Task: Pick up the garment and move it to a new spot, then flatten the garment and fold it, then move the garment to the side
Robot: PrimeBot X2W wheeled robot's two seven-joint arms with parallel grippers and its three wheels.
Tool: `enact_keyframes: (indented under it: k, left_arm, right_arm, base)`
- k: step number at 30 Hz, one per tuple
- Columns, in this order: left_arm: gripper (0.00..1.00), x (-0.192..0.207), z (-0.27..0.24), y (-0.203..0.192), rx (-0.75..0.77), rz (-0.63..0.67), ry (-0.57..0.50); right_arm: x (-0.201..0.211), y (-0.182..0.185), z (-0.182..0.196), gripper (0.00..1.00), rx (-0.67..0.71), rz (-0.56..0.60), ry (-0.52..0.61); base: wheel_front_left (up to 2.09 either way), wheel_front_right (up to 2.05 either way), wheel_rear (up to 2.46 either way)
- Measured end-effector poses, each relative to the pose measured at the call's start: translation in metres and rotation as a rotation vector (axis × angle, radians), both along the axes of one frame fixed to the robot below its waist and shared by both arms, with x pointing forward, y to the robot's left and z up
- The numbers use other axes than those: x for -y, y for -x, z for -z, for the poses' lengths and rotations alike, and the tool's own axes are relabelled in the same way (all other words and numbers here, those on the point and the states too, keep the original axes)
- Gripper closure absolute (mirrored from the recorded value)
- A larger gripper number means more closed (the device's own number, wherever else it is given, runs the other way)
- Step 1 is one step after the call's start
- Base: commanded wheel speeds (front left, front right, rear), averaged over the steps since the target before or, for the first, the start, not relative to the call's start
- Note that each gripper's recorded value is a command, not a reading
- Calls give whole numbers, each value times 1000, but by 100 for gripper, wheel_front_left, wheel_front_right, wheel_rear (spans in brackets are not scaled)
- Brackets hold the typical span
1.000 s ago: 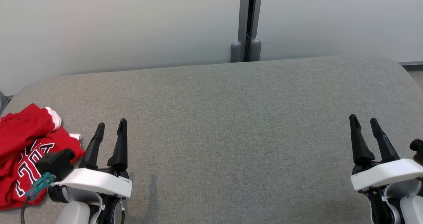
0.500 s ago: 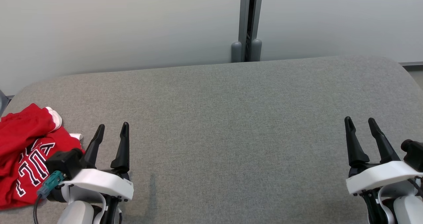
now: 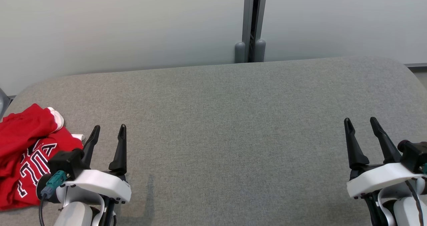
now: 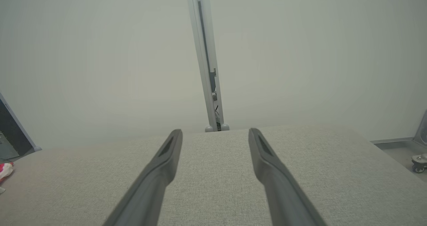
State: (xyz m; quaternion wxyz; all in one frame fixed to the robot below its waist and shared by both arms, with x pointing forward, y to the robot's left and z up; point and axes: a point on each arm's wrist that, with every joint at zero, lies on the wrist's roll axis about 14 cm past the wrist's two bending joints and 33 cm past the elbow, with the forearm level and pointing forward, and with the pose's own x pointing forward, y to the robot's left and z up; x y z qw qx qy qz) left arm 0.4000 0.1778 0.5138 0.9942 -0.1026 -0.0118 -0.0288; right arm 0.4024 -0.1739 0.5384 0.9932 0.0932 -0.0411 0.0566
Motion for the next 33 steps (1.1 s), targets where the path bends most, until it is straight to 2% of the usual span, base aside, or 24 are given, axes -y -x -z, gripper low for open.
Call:
enact_keyframes:
  k: [21, 33]
  left_arm:
    - [0, -1, 6, 0, -15, 8, -146]
    - [0, -2, 7, -2, -11, 3, -184]
  right_arm:
    - [-5, -1, 5, 0, -13, -10, 125]
    - [-8, -2, 5, 0, -4, -12, 139]
  base:
    - [0, 0, 0]
    - [0, 0, 0]
